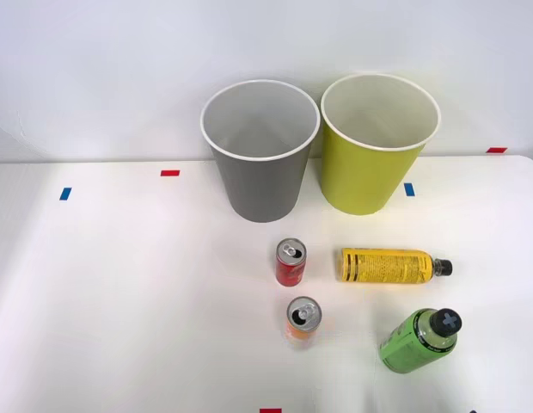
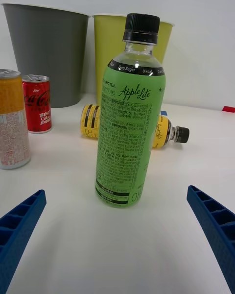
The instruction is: Put cans in the gray bin, plastic bottles in the light green bin
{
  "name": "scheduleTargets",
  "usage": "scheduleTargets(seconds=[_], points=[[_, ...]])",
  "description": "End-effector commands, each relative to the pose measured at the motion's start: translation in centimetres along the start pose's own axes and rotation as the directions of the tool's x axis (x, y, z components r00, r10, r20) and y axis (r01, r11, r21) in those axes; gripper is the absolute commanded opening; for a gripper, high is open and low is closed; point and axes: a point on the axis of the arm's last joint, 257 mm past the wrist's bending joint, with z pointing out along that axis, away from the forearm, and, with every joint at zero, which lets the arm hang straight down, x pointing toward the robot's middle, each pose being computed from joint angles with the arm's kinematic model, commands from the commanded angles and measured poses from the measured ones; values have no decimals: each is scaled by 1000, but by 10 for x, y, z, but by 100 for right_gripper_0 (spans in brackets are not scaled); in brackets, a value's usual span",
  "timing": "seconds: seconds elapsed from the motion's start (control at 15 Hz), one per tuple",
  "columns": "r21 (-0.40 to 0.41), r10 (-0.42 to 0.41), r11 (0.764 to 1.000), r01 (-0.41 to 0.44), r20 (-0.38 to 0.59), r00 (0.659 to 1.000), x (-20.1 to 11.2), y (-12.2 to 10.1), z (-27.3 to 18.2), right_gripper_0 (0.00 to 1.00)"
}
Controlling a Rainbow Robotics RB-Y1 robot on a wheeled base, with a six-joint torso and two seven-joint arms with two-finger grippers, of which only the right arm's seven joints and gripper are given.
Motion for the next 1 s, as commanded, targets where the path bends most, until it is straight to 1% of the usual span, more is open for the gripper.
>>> scheduleTargets(seconds=[0.07, 1.0], points=[[0, 0, 1000, 0, 0, 1000, 0, 0, 0, 100], [0, 0, 1000, 0, 0, 1000, 0, 0, 0, 100]])
